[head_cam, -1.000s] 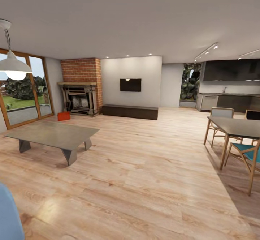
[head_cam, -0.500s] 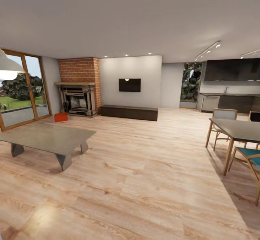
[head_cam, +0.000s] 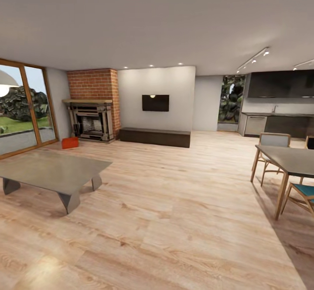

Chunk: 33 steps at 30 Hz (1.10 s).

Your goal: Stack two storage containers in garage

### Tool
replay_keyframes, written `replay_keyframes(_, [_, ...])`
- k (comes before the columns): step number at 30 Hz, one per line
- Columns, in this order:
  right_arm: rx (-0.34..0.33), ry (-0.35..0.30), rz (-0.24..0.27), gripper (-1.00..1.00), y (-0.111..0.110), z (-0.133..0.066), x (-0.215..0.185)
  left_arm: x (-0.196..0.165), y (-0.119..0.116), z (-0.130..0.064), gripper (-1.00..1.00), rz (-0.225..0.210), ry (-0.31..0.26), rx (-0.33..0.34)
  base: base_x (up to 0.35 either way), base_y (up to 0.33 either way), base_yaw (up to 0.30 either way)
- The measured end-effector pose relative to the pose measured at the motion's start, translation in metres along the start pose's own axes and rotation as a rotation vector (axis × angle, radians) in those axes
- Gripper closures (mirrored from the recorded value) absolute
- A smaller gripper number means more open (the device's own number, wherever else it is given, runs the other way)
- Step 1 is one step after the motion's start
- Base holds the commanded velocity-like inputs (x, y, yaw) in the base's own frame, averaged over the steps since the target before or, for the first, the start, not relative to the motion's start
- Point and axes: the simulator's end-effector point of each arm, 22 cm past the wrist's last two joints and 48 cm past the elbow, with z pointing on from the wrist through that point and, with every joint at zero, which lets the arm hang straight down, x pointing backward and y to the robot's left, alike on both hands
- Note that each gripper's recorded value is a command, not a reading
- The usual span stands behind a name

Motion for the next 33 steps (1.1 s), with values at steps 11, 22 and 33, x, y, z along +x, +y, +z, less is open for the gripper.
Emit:
replay_keyframes(11, [0.000, 0.000, 0.000, -1.00, 0.0001, 0.0000, 0.0000, 0.0000, 0.0000, 0.0000, -1.00, 0.000, 0.000, 0.000, 0.321, -0.090, 0.000])
replay_keyframes(22, [-0.001, 0.000, 0.000, -1.00, 0.0010, -0.0001, -0.0001, -0.0001, -0.0001, 0.0000, -1.00, 0.000, 0.000, 0.000, 0.321, -0.010, 0.000])
replay_keyframes(33, [0.000, 0.000, 0.000, -1.00, 0.0002, 0.0000, 0.0000, -0.0001, -0.0001, 0.0000, -1.00, -0.001, 0.000, 0.000, 0.321, 0.000, 0.000])
